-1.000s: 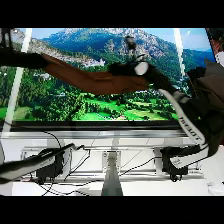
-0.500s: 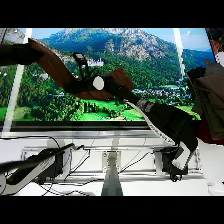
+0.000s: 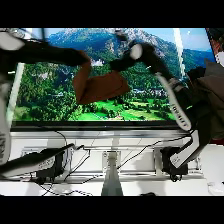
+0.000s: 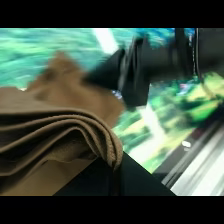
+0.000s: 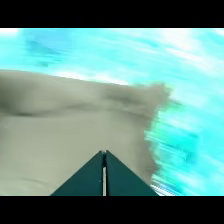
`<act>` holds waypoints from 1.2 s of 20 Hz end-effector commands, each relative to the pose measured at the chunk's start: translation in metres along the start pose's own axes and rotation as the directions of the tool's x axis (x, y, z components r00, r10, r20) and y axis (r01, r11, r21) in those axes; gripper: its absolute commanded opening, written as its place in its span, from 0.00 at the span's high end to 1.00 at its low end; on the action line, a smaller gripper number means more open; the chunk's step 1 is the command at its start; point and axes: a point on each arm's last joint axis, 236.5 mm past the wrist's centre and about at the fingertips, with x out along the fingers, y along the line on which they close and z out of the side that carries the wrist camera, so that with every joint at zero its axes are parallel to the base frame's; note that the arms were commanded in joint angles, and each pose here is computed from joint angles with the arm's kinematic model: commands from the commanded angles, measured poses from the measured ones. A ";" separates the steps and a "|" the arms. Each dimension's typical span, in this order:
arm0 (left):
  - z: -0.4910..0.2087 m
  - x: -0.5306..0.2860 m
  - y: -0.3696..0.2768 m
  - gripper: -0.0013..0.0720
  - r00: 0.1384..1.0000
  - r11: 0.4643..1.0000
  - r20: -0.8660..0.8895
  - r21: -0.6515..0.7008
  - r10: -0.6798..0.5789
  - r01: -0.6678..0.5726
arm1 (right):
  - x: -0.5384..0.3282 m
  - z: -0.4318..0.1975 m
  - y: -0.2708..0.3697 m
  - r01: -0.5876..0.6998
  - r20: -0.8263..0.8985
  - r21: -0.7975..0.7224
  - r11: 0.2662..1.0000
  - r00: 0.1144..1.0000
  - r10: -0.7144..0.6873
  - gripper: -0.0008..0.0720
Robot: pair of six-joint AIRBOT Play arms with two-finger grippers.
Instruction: Fold the clothes and pants, and hang the long-sleeved shirts on hangers.
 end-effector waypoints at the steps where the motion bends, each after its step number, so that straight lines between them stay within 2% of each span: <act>1: -0.007 0.107 -0.030 0.37 0.997 0.996 0.014 -0.042 -0.076 0.077 | -0.047 -0.044 -0.136 0.139 -0.181 0.142 0.980 0.977 -0.112 0.96; 2: -0.012 0.127 -0.031 0.00 0.998 0.997 0.012 -0.043 -0.068 0.069 | -0.057 -0.053 -0.158 0.131 -0.199 0.158 0.979 0.975 -0.099 0.95; 3: -0.018 0.142 -0.031 0.00 0.998 0.997 0.006 -0.042 -0.063 0.063 | -0.065 -0.060 -0.176 0.122 -0.207 0.188 0.975 0.975 -0.082 0.83; 4: -0.021 0.147 -0.030 0.00 0.998 0.997 -0.001 -0.046 -0.061 0.061 | -0.072 -0.066 -0.194 0.115 -0.205 0.243 0.963 0.977 -0.065 0.50; 5: -0.022 0.148 -0.028 0.00 0.998 0.997 -0.004 -0.045 -0.057 0.057 | -0.076 -0.070 -0.206 0.093 -0.198 0.299 0.950 0.980 -0.034 0.37; 6: -0.021 0.145 -0.021 0.00 0.999 0.999 -0.004 -0.036 -0.039 0.039 | -0.076 -0.074 -0.209 0.047 -0.184 0.353 0.935 0.983 0.020 0.36; 9: -0.018 0.125 0.003 0.00 1.000 1.000 -0.019 0.003 0.022 -0.021 | -0.051 -0.074 -0.178 -0.190 -0.105 0.495 0.848 0.955 0.276 0.21; 12: -0.009 0.101 0.016 0.00 0.999 0.999 -0.002 0.004 0.049 -0.049 | -0.008 -0.072 -0.113 -0.390 -0.053 0.546 0.742 0.867 0.495 0.21; 15: -0.009 0.091 0.018 0.00 0.999 0.999 -0.008 0.001 0.045 -0.045 | 0.042 -0.070 -0.032 -0.483 -0.053 0.566 0.668 0.788 0.614 0.20; 18: -0.021 0.091 0.011 0.00 0.998 1.000 -0.062 -0.001 0.017 -0.017 | 0.075 -0.070 0.047 -0.540 -0.049 0.579 0.611 0.725 0.687 0.21; 19: -0.024 0.090 0.010 0.00 0.997 1.000 -0.075 -0.001 0.011 -0.011 | 0.084 -0.073 0.064 -0.534 -0.062 0.567 0.627 0.732 0.679 0.22; 20: -0.027 0.089 0.009 0.00 0.996 1.000 -0.086 -0.002 0.005 -0.005 | 0.092 -0.075 0.076 -0.527 -0.070 0.548 0.649 0.744 0.664 0.29; 21: -0.029 0.088 0.009 0.01 0.995 1.000 -0.096 -0.005 0.000 -0.001 | 0.094 -0.074 0.086 -0.531 -0.070 0.529 0.661 0.749 0.658 0.47; 23: -0.031 0.081 0.009 0.01 0.994 1.000 -0.110 -0.008 -0.007 0.006 | 0.088 -0.064 0.091 -0.547 -0.076 0.473 0.691 0.756 0.650 0.96; 24: -0.030 0.075 0.009 0.01 0.994 1.000 -0.110 -0.009 -0.007 0.006 | 0.080 -0.056 0.088 -0.552 -0.077 0.440 0.708 0.762 0.643 0.96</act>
